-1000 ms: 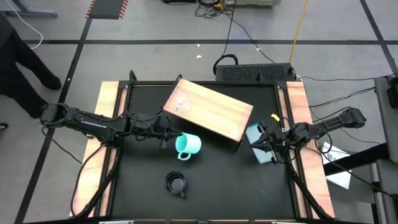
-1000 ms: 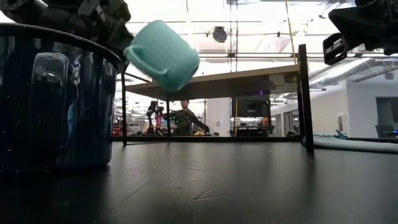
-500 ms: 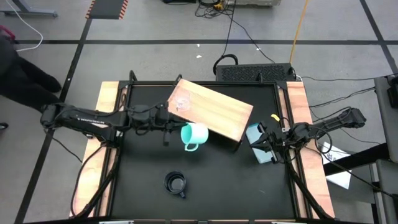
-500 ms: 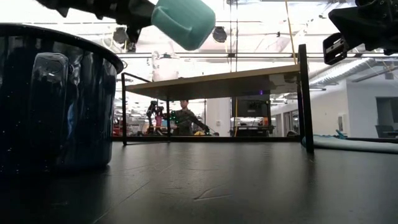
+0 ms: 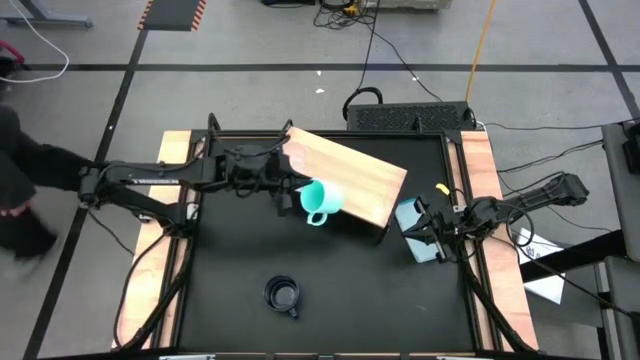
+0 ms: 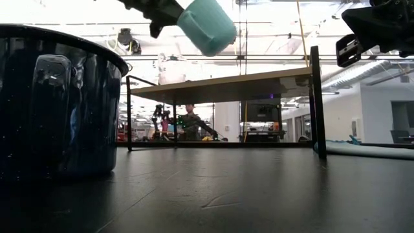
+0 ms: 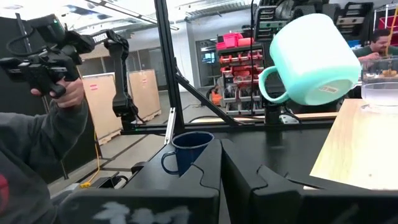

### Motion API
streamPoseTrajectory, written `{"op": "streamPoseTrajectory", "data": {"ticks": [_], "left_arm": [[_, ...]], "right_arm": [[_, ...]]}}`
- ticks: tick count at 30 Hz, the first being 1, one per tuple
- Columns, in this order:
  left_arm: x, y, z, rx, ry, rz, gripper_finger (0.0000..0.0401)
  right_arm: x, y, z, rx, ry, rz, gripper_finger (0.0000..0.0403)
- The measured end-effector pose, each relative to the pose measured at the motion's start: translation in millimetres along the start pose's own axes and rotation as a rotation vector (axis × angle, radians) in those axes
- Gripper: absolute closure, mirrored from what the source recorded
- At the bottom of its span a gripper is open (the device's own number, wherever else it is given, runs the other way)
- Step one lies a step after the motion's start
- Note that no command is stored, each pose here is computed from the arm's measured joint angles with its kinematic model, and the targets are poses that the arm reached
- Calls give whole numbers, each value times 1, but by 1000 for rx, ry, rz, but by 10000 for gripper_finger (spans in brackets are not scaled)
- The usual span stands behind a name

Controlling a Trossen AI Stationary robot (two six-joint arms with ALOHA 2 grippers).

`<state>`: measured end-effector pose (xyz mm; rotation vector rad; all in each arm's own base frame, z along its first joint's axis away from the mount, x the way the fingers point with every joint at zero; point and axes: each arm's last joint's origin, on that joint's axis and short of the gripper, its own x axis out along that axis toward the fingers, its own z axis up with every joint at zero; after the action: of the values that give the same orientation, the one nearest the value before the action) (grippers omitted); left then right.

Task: Stack small to large cups/mugs on shelf
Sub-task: Put the light blue mug on the shelf

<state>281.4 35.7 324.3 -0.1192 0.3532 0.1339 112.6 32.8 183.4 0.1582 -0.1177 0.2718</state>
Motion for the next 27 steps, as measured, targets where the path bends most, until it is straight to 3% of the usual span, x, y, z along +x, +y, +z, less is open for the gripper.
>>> {"op": "streamPoseTrajectory", "data": {"ticks": [11, 15, 27], "left_arm": [[31, 14, 47, -36, 88, 26, 400], [38, 20, 59, -71, 179, 72, 400], [49, 39, 76, -164, 344, 177, 400]], "right_arm": [[0, 0, 0, 7, 2, 0, 403], [0, 0, 0, 8, 2, 0, 403], [0, 0, 0, 5, 2, 0, 403]]}}
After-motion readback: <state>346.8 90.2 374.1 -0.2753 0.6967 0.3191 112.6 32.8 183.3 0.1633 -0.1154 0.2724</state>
